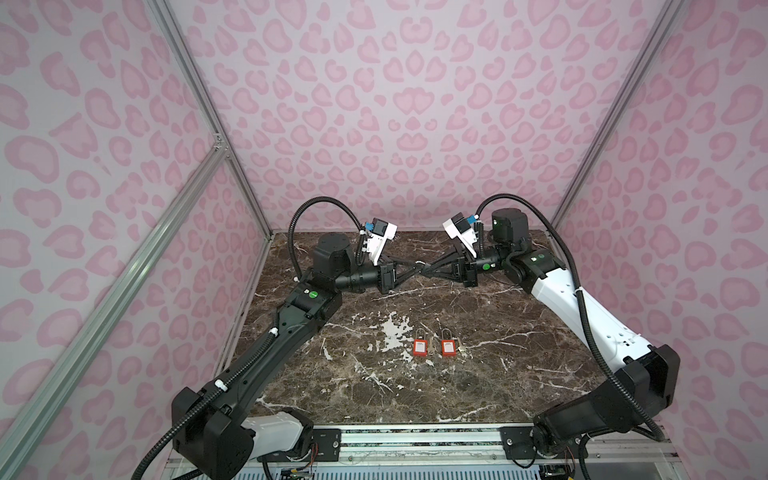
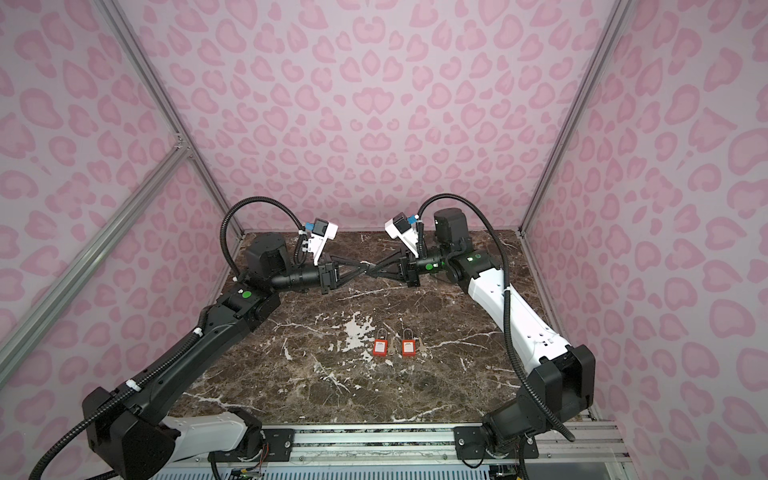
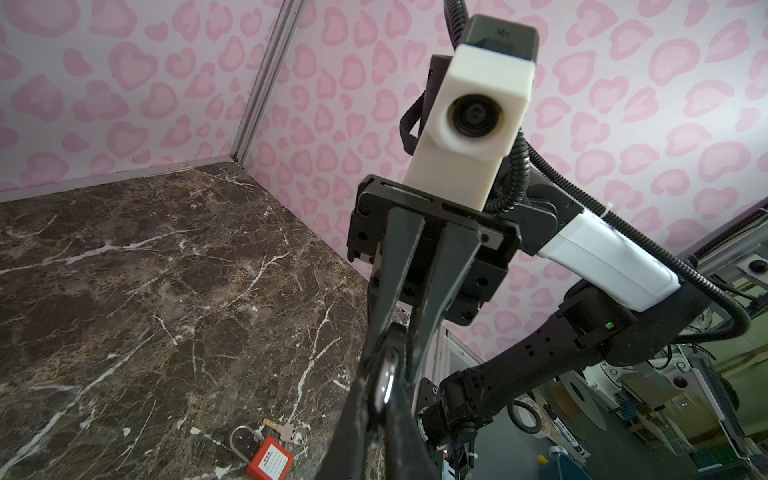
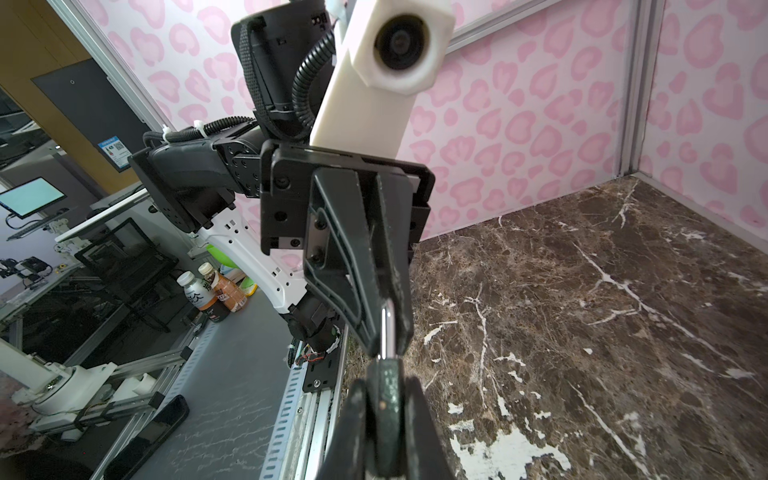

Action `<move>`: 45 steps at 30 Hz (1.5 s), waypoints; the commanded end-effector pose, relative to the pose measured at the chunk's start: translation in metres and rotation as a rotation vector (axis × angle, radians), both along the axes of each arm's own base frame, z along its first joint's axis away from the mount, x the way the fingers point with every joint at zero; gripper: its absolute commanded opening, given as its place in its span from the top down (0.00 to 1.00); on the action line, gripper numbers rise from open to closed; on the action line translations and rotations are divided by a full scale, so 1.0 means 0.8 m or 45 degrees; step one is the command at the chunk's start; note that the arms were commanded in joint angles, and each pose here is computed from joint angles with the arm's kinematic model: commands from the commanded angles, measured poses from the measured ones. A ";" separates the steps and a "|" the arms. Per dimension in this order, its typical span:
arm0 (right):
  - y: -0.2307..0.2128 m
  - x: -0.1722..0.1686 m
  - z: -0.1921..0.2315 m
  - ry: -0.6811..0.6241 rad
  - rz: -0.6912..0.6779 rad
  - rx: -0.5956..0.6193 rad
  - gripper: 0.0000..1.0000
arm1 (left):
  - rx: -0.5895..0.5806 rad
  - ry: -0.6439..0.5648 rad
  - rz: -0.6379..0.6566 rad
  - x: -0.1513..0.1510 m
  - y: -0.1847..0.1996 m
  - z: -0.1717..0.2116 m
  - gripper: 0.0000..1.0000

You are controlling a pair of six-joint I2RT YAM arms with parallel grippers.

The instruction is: Lock with the key

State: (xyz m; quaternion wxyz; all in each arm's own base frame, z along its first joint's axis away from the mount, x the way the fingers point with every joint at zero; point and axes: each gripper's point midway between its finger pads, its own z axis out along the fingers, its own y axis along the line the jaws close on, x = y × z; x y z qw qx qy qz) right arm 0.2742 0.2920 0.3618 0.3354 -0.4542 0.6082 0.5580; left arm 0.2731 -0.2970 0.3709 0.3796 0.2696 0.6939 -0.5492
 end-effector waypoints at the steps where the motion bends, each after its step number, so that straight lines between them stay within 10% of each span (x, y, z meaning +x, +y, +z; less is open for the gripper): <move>1: 0.002 -0.001 -0.002 -0.030 0.012 0.006 1.00 | -0.055 -0.051 -0.040 -0.003 -0.003 0.022 0.96; 14: -0.006 0.006 -0.010 -0.053 -0.042 -0.005 0.57 | -0.132 -0.046 0.026 0.011 0.021 0.038 0.96; 38: -0.007 0.014 0.005 -0.053 -0.048 0.059 0.68 | -0.148 -0.049 0.035 0.009 0.029 0.036 0.96; 45: -0.006 0.014 0.006 -0.039 -0.033 0.068 0.88 | -0.140 -0.046 0.042 0.009 0.029 0.031 0.96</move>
